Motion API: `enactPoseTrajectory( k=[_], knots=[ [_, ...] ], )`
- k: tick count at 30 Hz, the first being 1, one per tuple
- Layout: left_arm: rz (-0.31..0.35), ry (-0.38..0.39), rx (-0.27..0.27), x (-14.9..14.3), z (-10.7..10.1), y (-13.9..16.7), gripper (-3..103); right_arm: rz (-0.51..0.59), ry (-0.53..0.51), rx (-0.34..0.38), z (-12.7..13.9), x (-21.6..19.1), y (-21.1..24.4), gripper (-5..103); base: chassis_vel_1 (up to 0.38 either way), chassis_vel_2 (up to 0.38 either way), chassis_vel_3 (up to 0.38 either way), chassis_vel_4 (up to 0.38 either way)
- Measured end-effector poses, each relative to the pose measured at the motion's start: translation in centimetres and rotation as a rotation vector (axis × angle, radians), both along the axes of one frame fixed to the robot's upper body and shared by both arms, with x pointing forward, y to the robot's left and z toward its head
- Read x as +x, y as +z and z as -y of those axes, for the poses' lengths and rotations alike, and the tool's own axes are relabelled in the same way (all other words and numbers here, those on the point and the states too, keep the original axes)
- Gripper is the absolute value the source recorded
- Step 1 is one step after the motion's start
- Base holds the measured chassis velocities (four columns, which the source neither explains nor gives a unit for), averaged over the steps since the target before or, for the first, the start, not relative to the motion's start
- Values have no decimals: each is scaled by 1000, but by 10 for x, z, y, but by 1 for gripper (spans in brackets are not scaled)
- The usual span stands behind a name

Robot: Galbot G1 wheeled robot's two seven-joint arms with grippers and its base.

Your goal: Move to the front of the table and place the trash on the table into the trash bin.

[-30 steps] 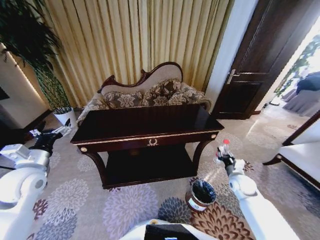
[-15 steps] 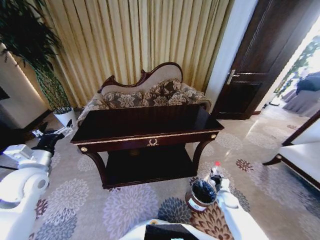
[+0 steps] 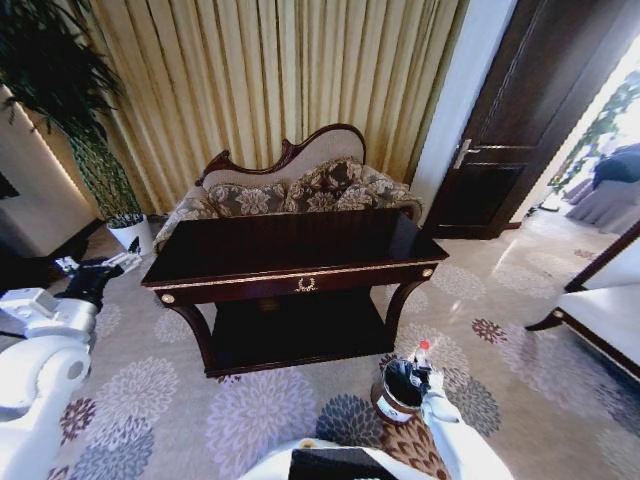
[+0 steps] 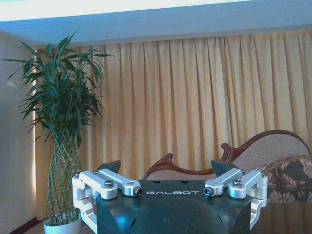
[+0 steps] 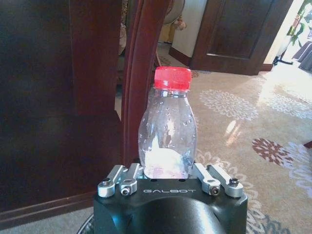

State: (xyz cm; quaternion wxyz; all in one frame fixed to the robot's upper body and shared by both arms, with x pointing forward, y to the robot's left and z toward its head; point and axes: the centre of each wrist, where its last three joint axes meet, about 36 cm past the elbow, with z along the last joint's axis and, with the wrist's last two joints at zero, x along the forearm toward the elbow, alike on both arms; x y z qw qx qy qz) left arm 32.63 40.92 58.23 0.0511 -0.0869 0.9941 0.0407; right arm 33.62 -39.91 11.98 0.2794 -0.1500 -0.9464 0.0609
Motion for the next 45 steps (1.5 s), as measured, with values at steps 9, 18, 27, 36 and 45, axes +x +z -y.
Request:
enactPoseTrajectory(
  k=[9, 18, 27, 36, 45],
  knots=[
    [2, -14, -2, 2, 3, 1, 100, 32, -4, -6, 5, 13, 8, 71, 0, 0, 0, 0],
    [15, 1, -16, 10, 5, 0, 100, 85, -13, 14, 8, 21, 31, 97, 0, 0, 0, 0],
    [58, -6, -37, 10, 14, 12, 100, 445, 111, 154, -8, 67, 260, 100, 0, 0, 0, 0],
    [103, -24, -61, -12, 28, 25, 100, 624, 472, 244, -76, 31, 435, 100, 0, 0, 0, 0],
    [90, -24, -61, -26, 26, 26, 100, 604, 614, 238, -98, 4, 474, 100, 0, 0, 0, 0]
  ],
)
